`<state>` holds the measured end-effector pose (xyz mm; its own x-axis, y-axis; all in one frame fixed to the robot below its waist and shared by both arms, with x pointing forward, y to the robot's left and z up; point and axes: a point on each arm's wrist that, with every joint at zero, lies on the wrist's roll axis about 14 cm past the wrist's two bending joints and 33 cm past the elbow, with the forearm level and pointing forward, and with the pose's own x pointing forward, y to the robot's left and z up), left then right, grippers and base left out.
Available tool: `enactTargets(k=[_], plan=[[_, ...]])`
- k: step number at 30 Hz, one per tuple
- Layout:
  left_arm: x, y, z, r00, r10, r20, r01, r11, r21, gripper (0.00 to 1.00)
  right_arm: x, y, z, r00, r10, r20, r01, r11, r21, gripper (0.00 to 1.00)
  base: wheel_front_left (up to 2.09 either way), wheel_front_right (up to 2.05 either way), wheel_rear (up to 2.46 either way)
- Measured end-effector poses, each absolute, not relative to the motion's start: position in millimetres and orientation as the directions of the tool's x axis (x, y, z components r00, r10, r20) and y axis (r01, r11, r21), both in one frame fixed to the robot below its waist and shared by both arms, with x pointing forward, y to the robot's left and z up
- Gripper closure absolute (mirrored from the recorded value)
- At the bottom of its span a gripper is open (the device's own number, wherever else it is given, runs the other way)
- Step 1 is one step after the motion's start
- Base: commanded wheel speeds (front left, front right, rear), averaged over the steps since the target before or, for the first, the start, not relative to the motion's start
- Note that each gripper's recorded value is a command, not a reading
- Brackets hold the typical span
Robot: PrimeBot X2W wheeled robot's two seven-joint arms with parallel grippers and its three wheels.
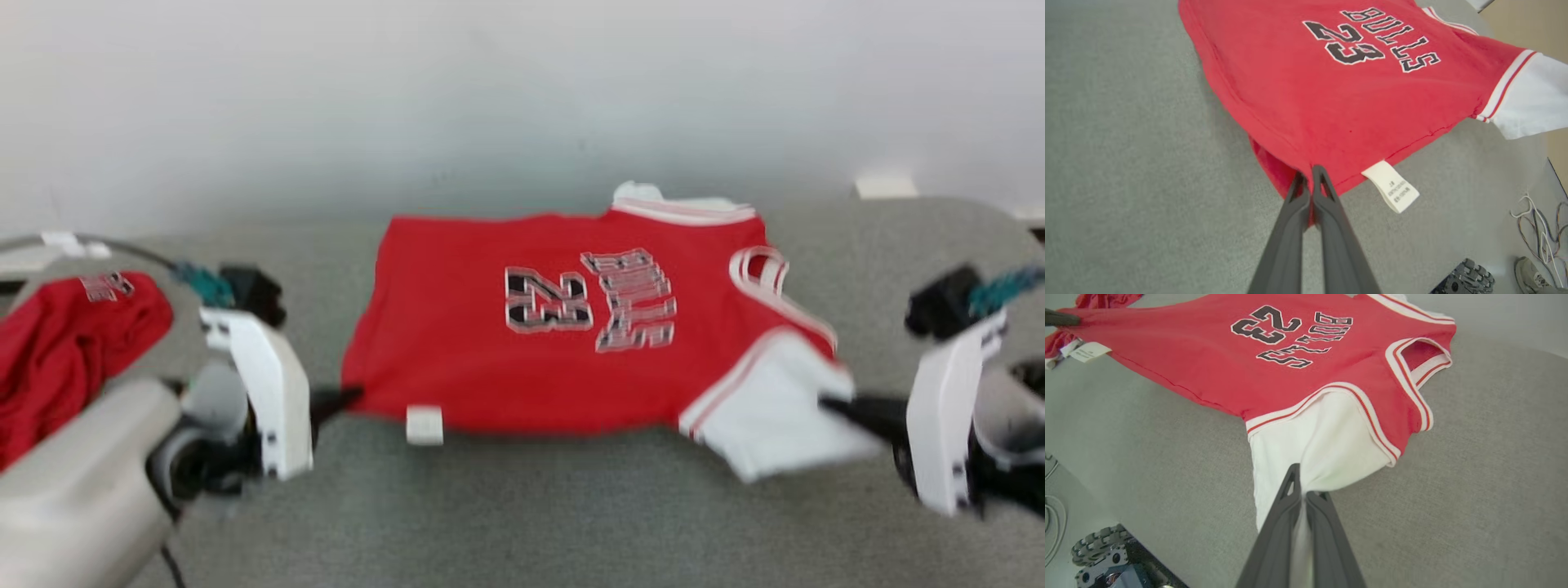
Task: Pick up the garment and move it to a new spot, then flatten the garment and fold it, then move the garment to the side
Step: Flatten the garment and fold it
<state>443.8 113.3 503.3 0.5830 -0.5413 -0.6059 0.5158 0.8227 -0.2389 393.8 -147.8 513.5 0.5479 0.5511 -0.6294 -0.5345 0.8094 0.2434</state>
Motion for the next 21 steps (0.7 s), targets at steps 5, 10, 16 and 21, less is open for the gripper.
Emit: enactTargets(k=[5, 10, 16, 21], plan=[[386.1, 110.1, 495.5, 0.491, -0.566, -0.662, 0.564, 0.786, -0.254, 1.00, 341.6, -156.7, 508.1, 0.494, 0.560, -0.665, -0.555, 0.792, 0.254, 1.00, 0.00, 0.00, 0.00], [337.8, 112.3, 487.9, 0.399, -0.573, -0.716, 0.574, 0.765, -0.292, 1.00, 300.2, -174.5, 496.5, 0.432, 0.544, -0.719, -0.542, 0.794, 0.275, 1.00, 0.00, 0.00, 0.00], [302.9, 107.9, 488.9, 0.311, -0.586, -0.748, 0.570, 0.745, -0.346, 1.00, 251.2, -183.6, 486.0, 0.269, 0.553, -0.788, -0.509, 0.776, 0.372, 1.00, 0.00, 0.00, 0.00], [301.1, 110.6, 484.8, 0.264, -0.564, -0.783, 0.554, 0.753, -0.355, 1.00, 248.6, -185.4, 489.5, 0.223, 0.554, -0.802, -0.502, 0.770, 0.393, 1.00, 0.00, 0.00, 0.00]])
